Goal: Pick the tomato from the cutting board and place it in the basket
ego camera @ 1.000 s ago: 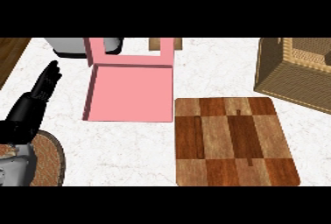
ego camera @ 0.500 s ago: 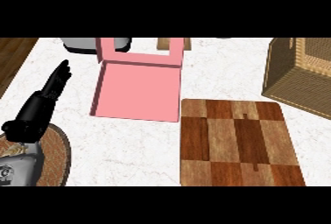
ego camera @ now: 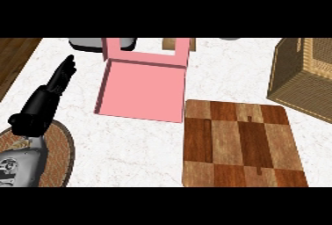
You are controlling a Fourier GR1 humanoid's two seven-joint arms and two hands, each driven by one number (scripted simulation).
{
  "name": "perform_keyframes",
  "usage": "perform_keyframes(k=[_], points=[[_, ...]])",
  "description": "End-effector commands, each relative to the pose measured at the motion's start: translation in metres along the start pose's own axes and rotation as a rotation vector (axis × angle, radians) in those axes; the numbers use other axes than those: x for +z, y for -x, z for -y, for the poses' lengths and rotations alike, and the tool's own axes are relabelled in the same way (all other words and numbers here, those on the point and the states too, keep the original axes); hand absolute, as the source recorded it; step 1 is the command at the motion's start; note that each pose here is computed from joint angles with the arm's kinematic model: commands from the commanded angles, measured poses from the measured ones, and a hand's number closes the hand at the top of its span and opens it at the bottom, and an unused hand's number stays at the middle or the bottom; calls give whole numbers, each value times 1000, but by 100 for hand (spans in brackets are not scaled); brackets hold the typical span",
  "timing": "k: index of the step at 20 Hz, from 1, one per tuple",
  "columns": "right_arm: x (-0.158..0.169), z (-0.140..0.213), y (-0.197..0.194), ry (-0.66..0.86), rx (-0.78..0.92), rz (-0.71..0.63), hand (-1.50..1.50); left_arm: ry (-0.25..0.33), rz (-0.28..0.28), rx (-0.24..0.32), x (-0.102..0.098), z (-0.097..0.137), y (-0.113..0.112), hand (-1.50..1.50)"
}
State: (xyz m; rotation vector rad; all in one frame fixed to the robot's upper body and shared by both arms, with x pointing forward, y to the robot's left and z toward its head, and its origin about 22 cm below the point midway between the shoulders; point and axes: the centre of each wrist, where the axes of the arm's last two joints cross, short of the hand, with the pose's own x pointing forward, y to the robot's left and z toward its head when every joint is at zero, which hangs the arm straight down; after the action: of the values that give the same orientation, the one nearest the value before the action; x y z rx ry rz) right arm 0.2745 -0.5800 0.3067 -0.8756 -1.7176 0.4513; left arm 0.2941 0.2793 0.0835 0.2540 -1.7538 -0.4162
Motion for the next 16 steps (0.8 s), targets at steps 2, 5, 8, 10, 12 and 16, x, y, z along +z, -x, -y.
perform_keyframes(k=[2, 5, 8, 10, 12, 16], points=[[-36, -13, -36, -79, 8, -1, 150, -1, -10, 11, -9, -1, 1, 0], [-54, -32, -47, -108, -7, -39, 150, 3, -13, 4, -1, 21, 10, 0], [-64, -54, -45, -159, -22, -78, 150, -6, 9, -4, 0, -13, 4, 0], [-75, -59, -63, -214, 25, -84, 150, -14, -11, 1, -6, 12, 11, 0], [-75, -56, -64, -259, 57, -113, 150, -14, 12, 4, 3, 4, 6, 0], [-77, -66, -58, -348, 59, -177, 150, -23, -7, 12, 7, -1, 13, 0]])
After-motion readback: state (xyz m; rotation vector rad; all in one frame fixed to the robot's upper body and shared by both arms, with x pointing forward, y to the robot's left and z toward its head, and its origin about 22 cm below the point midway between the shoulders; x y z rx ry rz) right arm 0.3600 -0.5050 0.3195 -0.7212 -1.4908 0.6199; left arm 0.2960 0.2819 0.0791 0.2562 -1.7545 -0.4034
